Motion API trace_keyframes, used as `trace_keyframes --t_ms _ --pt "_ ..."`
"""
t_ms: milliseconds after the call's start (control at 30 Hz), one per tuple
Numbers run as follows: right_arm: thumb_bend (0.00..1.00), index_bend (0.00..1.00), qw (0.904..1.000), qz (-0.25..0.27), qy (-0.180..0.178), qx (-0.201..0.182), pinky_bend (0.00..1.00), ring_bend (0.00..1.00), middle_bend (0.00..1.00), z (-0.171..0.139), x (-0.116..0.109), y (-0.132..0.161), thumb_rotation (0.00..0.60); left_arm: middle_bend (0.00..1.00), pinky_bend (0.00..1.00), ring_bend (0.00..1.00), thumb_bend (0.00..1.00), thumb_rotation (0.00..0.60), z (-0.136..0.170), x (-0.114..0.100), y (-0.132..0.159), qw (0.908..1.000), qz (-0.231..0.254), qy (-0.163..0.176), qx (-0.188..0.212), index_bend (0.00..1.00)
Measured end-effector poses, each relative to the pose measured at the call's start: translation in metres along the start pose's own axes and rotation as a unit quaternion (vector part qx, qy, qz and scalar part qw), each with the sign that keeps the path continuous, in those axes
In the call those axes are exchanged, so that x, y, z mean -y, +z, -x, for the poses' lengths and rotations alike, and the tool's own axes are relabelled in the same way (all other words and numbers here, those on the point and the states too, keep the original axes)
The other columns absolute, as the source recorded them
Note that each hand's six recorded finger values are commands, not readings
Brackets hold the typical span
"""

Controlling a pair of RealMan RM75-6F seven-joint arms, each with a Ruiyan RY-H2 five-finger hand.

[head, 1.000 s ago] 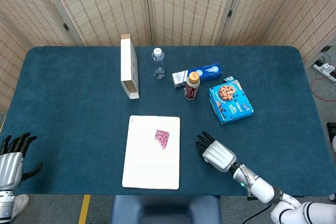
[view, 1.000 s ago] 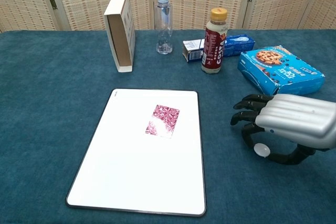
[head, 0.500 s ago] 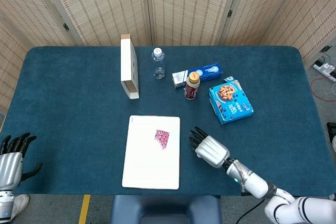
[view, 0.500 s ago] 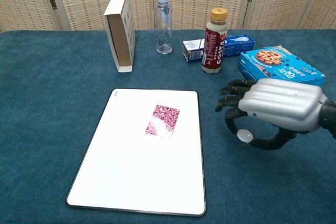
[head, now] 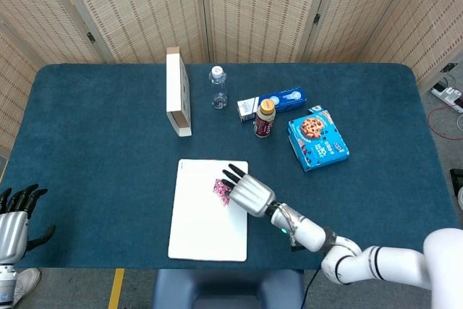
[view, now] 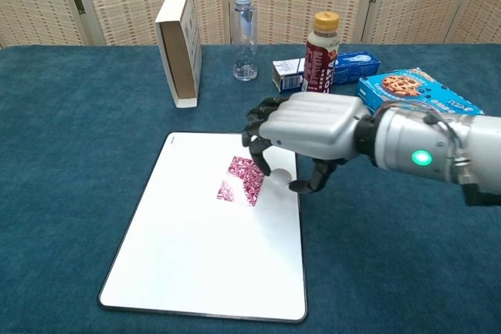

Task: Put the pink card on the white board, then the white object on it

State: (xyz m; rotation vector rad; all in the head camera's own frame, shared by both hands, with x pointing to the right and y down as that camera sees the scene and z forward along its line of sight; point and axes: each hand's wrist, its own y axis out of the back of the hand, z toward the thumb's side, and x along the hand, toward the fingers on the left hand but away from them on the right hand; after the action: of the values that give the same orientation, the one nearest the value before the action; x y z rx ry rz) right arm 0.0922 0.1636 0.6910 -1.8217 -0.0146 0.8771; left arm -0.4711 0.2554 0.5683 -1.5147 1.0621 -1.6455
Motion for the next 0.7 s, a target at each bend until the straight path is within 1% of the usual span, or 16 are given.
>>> trace_keyframes --t_ms 67,267,533,600,700 --pt "0.36 0.44 1.0 -0.002 0.001 -0.002 0.0 0.05 0.2 0.013 -0.005 0.003 0.6 0.18 0.0 0.17 0.29 0.6 0.0 0.0 -0.001 1.0 0.0 0.0 -0.001 0.22" --pt "0.36 0.44 0.9999 -0.014 0.006 0.002 0.0 0.05 0.19 0.04 -0.011 0.006 0.6 0.18 0.0 0.17 0.29 0.6 0.001 0.002 -0.003 1.0 0.0 -0.003 -0.005 0.22" --pt "0.36 0.43 0.9996 -0.022 0.015 0.006 0.0 0.05 0.18 0.056 -0.009 0.008 0.6 0.18 0.0 0.17 0.29 0.6 0.002 0.002 -0.006 1.0 -0.001 -0.003 -0.008 0.22" --pt "0.37 0.39 0.9996 -0.021 0.017 0.008 0.0 0.04 0.17 0.058 -0.008 0.008 0.6 0.18 0.0 0.17 0.29 0.6 0.003 0.002 -0.006 1.0 0.0 -0.003 -0.008 0.22" --pt "0.36 0.28 0.9996 -0.018 0.021 0.007 0.0 0.04 0.16 0.059 -0.007 0.009 0.6 0.18 0.0 0.17 0.29 0.6 0.003 0.002 -0.007 1.0 0.0 -0.003 -0.009 0.22"
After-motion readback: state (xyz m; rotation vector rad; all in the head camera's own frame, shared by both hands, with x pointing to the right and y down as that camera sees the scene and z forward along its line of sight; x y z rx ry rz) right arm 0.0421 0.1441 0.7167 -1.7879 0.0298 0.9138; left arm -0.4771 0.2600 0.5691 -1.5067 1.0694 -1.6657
